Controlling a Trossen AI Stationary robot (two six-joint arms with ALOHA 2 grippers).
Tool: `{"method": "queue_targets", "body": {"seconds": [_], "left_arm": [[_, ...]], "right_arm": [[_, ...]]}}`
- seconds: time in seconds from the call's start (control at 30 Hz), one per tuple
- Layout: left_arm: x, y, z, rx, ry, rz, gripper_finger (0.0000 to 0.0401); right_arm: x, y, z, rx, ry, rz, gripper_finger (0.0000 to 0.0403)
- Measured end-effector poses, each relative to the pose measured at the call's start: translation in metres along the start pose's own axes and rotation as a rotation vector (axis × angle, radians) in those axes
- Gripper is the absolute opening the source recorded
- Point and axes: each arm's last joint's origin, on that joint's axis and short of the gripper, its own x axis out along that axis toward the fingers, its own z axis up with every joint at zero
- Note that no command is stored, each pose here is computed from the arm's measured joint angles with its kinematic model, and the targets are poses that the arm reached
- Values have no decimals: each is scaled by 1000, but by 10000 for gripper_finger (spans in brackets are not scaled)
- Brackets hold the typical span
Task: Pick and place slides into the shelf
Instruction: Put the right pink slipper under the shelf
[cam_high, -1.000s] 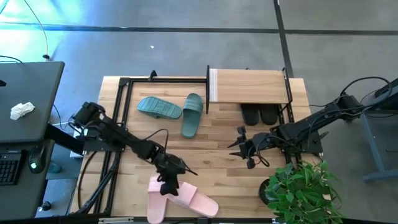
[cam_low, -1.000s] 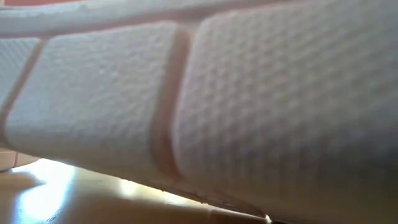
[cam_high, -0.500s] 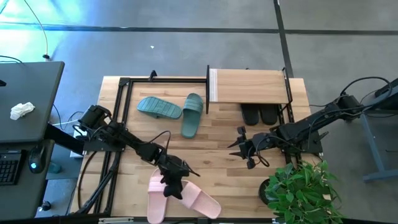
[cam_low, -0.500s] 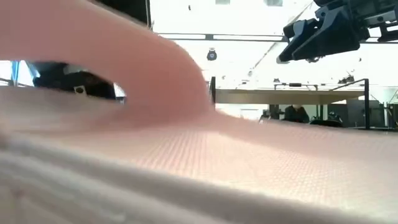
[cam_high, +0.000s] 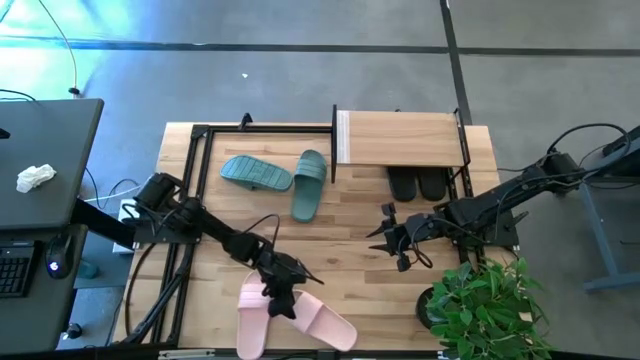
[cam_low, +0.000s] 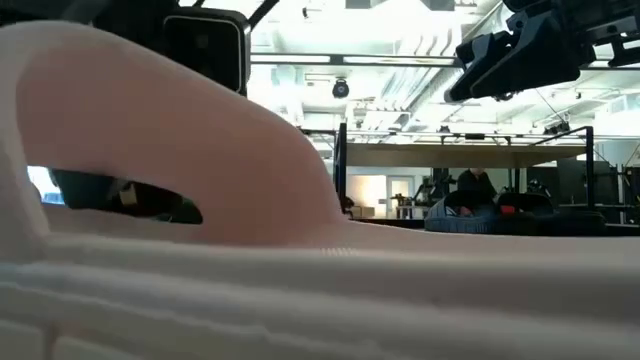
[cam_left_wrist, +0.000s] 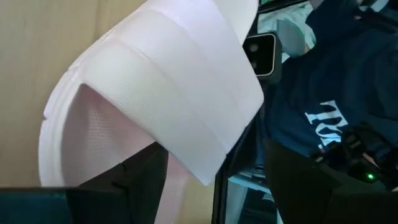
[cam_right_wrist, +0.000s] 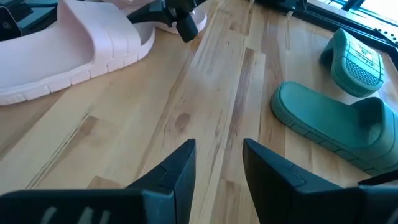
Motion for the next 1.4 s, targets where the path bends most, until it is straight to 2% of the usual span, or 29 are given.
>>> {"method": "queue_targets", "body": {"seconds": [0.17,0.53,0.6,0.97,1.17,1.33,1.4], "left_arm": [[2,0,3,26,-55,9,205],[2,2,4,111,-111,64,28],[2,2,4,119,-112,66,9],[-2,-3,10,168,-181,45,3],[-7,3,18,185,-194,62,2],[-21,3,30,245,-241,63,1],[-29,0,34,276,-262,66,1]], "right_arm": [[0,0,-1,-1,5,1,124],[0,0,-1,2,6,1,124],[0,0,-1,2,6,1,124],[0,0,-1,2,7,-5,124],[0,-4,1,107,-1,-75,124],[2,-14,-2,184,5,-53,124],[2,-19,-3,180,10,-52,124]]}}
